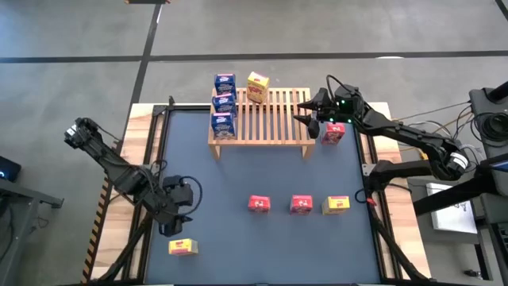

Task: Stack cereal on shelf
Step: Put the bottom yellow cereal box on the shelf aligned with the other yellow cereal box

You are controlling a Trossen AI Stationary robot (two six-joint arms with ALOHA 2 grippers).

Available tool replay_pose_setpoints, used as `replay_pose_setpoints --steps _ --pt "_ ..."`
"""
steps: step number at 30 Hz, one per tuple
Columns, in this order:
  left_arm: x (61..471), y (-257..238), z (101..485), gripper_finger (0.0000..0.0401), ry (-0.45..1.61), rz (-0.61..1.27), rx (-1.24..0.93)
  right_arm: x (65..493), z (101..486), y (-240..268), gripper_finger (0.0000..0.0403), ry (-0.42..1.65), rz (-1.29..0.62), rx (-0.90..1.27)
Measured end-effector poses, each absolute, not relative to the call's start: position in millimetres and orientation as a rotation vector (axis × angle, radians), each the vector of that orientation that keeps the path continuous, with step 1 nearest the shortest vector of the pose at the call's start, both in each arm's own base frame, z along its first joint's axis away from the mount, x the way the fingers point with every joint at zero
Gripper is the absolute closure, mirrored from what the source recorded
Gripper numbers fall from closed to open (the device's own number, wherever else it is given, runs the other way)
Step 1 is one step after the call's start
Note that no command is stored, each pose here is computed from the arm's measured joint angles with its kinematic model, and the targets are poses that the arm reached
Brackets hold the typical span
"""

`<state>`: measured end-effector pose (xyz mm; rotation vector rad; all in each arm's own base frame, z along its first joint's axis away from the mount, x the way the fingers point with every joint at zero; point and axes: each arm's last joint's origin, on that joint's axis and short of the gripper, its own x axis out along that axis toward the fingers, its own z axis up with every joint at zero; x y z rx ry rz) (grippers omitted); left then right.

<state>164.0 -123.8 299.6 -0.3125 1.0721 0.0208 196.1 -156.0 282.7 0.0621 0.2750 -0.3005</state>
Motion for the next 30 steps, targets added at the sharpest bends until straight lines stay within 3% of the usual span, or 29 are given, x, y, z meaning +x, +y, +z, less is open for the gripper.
replay_pose_setpoints --steps 10,23,30 --pt "171 -160 291 0.0170 1.129 -0.015 -0.273 196 283 -156 0.0168 0.276 -0.301 0.060" --pt "184 -215 292 0.0081 1.237 0.045 -0.251 196 283 -156 0.0168 0.273 -0.303 0.078" --pt "176 -241 279 0.0076 1.311 0.117 -0.207 198 283 -154 0.0168 0.272 -0.293 0.090"
